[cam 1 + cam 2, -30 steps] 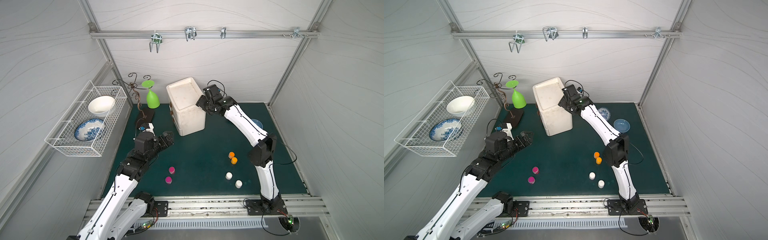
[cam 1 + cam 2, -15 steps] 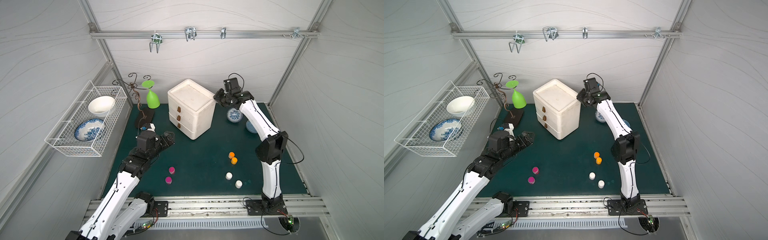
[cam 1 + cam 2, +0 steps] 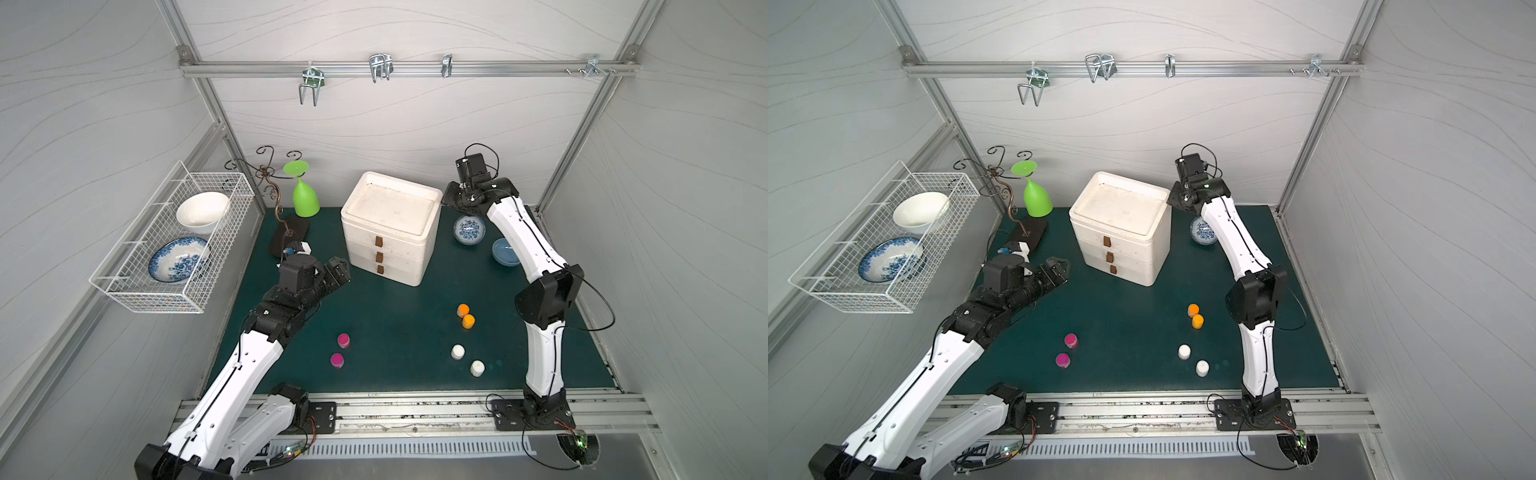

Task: Put the paint cans in the drawer according to color
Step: Move the storage box to the center of the board.

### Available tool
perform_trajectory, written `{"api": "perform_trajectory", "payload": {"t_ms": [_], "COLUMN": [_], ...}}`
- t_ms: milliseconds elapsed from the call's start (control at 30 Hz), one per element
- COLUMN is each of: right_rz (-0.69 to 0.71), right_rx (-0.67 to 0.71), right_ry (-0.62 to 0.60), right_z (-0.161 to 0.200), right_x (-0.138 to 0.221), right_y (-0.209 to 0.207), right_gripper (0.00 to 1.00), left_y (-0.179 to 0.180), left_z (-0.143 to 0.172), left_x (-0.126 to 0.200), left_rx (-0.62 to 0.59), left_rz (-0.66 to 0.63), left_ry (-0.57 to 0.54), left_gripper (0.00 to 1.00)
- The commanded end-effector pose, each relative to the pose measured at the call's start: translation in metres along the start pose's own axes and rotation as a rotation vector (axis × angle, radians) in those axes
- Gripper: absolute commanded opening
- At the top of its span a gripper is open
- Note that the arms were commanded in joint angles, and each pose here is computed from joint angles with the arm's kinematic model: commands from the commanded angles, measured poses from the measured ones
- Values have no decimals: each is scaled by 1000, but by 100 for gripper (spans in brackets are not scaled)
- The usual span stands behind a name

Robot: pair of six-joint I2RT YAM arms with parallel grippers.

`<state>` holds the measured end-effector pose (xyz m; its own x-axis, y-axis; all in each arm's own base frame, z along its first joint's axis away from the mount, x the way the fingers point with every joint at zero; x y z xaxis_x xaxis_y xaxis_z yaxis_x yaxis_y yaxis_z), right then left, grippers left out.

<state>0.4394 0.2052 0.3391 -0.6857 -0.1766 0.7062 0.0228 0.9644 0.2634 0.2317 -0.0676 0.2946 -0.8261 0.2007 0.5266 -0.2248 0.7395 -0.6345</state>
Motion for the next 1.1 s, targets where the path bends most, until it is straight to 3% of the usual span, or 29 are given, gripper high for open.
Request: {"api": "perform_trajectory", "payload": {"t_ms": [0, 100, 167, 333, 467, 633, 867, 967, 1067], "right_rz": [47, 57, 83, 59, 48, 32, 17, 18, 18], "right_rx": [115, 127, 125, 128, 136, 158, 169, 174, 179], "right_ry": [-53, -52, -68, -156, -161, -143, -118, -108, -103], "right_z": [14, 22, 25, 31, 32, 35, 36, 39, 40], "right_x": [28, 32, 40, 69, 83, 82, 72, 67, 61], "right_y": [17, 24, 25, 29, 29, 30, 34, 36, 39], "right_gripper": [60, 62, 62, 62, 62, 62, 61, 60, 59], "left_y": [-37, -58, -70, -97, -117, -124, -124, -120, -115], "left_z": [-43, -68, -84, -116, -140, -147, -155, -146, -140], "left_x": [8, -10, -32, -88, -125, -163, -197, -214, -225], "left_rx": [-72, -134, -186, -360, -446, -512, -600, -617, -601], "left_rz": [49, 54, 49, 28, 57, 67, 22, 61, 56], "left_ry": [-178, -202, -171, -79, 21, 140, 117, 181, 207], "left_gripper": [91, 86, 78, 69, 62, 62, 61, 48, 41]}}
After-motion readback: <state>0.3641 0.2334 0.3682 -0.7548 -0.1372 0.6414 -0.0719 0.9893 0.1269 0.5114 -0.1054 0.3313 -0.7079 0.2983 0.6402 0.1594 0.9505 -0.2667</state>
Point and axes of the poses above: each gripper's point midway between its finger pads, its own x axis back along the fingers, its own y axis along the line the jaws close on, z = x × y, the point moved 9 cm from there along x, back along the fingers, and after that the axes turned 6 degrees about x, right-handed, at the moved point
